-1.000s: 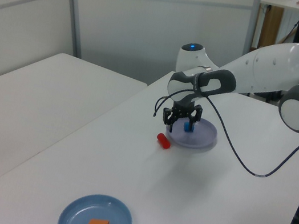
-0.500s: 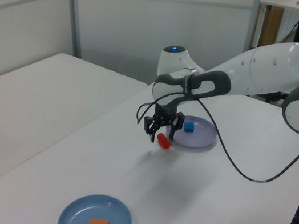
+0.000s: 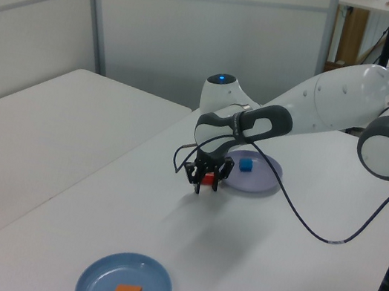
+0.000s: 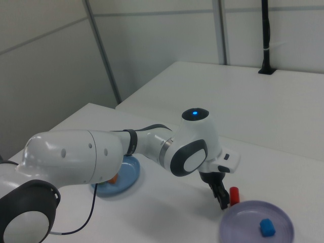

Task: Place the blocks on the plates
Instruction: 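Move to the red block beside the lavender plate and grasp it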

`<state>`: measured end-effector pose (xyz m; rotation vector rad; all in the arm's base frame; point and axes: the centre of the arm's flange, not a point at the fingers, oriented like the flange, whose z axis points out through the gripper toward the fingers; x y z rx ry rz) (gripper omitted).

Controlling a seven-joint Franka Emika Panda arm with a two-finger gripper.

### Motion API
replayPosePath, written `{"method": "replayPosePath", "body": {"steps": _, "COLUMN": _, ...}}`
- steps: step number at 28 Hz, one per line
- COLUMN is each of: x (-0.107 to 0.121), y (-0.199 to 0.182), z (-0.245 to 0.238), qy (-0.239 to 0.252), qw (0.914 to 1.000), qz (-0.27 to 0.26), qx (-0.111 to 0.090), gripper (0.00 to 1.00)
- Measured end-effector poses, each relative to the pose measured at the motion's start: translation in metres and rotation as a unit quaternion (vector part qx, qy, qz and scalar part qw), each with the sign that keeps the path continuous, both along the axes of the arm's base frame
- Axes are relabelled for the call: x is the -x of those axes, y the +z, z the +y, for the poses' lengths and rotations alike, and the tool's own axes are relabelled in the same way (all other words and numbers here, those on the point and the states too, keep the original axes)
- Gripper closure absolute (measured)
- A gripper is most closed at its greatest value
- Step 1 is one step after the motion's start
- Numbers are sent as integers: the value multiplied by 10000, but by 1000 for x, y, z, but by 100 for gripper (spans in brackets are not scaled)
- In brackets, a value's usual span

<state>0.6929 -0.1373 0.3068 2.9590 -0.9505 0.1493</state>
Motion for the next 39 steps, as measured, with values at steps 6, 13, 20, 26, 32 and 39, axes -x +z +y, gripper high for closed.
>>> {"method": "replayPosePath", "body": {"steps": 6, "x": -4, "y": 9, "z": -1, "qy": 5, "qw": 10000, "qz": -89, "qx": 18, "gripper": 41}}
{"method": "replayPosePath", "body": {"steps": 13, "x": -13, "y": 32, "z": -3, "qy": 341, "qw": 9989, "qz": -284, "qx": 134, "gripper": 15}}
{"method": "replayPosePath", "body": {"steps": 20, "x": -19, "y": 68, "z": -25, "qy": 2114, "qw": 9750, "qz": -433, "qx": 523, "gripper": 0}}
{"method": "replayPosePath", "body": {"steps": 26, "x": -16, "y": 73, "z": -48, "qy": 3145, "qw": 9452, "qz": -289, "qx": 827, "gripper": 1}}
{"method": "replayPosePath", "body": {"steps": 32, "x": -15, "y": 57, "z": -49, "qy": 3630, "qw": 9259, "qz": 28, "qx": 1042, "gripper": 6}}
{"method": "replayPosePath", "body": {"steps": 39, "x": -14, "y": 22, "z": -29, "qy": 3900, "qw": 9160, "qz": 274, "qx": 898, "gripper": 7}}
